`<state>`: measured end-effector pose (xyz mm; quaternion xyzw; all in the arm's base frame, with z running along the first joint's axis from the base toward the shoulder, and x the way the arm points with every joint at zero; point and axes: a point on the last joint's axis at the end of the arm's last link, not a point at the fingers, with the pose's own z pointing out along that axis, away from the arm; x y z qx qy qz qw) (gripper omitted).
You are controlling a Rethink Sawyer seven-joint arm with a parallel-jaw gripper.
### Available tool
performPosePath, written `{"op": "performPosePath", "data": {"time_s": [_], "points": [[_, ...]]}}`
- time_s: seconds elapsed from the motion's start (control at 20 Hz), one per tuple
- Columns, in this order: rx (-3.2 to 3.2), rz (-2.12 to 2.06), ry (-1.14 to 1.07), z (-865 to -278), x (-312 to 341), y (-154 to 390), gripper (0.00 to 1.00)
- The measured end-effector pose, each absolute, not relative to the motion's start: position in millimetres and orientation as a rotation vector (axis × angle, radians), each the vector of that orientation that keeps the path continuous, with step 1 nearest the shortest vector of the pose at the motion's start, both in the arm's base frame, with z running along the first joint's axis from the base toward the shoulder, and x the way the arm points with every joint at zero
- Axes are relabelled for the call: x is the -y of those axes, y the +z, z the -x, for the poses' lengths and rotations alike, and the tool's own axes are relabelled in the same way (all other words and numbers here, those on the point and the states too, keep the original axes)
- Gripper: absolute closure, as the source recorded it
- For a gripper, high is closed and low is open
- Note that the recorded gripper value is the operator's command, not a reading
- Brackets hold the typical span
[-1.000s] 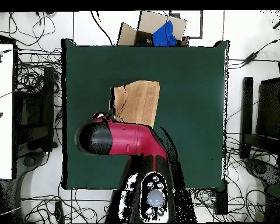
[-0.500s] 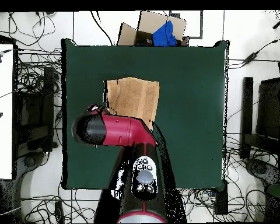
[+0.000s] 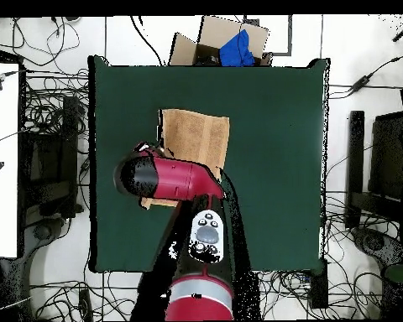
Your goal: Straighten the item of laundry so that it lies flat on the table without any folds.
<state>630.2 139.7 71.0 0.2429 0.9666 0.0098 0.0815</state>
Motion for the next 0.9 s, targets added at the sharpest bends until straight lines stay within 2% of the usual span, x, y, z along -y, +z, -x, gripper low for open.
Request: {"op": "performPosePath", "data": {"time_s": [0.25, 0.3, 0.9], "points": [[-2.882, -0.757, 0.018, -638, -146, 58, 1.0], [-2.876, -0.767, 0.012, -641, -150, 55, 0.0], [-2.843, -0.814, 0.026, -649, -160, 62, 0.0]]}}
